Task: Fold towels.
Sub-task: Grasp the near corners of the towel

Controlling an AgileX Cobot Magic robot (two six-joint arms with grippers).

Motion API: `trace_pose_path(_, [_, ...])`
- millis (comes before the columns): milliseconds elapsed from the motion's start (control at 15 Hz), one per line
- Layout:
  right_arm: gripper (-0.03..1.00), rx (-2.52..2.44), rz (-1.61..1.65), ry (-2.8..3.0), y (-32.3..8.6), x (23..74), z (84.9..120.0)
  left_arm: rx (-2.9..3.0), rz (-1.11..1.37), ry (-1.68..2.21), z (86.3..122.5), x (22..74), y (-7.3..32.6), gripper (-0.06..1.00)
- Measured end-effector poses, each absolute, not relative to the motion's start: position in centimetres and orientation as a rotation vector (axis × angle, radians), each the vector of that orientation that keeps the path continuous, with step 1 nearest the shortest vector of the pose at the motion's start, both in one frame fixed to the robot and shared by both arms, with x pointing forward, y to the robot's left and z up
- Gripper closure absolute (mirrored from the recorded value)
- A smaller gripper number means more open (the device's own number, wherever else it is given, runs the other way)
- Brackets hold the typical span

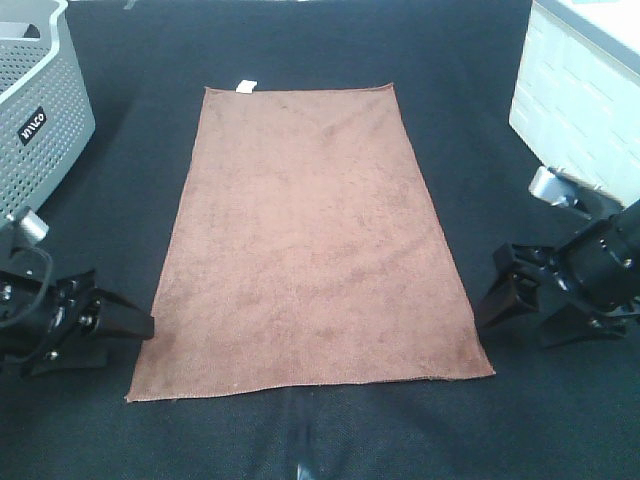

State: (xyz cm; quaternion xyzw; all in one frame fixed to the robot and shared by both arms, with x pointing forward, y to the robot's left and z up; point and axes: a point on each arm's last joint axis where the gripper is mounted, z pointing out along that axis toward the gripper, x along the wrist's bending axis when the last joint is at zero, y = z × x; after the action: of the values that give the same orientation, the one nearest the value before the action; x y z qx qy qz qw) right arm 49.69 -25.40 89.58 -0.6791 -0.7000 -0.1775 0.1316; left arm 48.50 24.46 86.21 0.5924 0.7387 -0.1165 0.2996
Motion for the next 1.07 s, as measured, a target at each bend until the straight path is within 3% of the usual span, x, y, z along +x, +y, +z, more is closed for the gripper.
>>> trace_pose_path(333, [0.26, -1.9, -0.532, -2.039, -23.9, 50.2, 87.9, 1.598, -0.393, 1.886, 85.4, 49.5, 22.9, 0.29])
trace_pose_path(533, [0.36, -1.871, -0.551, -2.027, -22.2, 51.1, 87.3, 1.633, -0.441, 1.825, 84.9, 50.5, 21.1, 0.32])
trace_pose_path(600, [0.43, -1.884, -0.559, -2.01, -22.1, 51.2, 87.2, 1.639, -0.443, 1.824, 84.8, 50.6, 20.9, 0.38])
trace_pose_path(800, [0.79, -1.915, -0.56, -2.009, -22.3, 51.5, 86.9, 1.665, -0.401, 1.865, 84.1, 50.6, 21.2, 0.83])
trace_pose_path(867, [0.9, -1.92, -0.561, -2.007, -22.3, 51.5, 86.9, 1.672, -0.392, 1.871, 84.0, 50.6, 21.3, 0.92])
trace_pose_path(933, [0.97, -1.93, -0.562, -1.997, -22.3, 51.5, 86.9, 1.673, -0.388, 1.873, 84.0, 50.6, 21.3, 0.94])
trace_pose_path(1067, [0.97, -1.929, -0.552, -1.97, -22.2, 51.4, 86.9, 1.676, -0.391, 1.87, 84.0, 50.6, 21.3, 0.94])
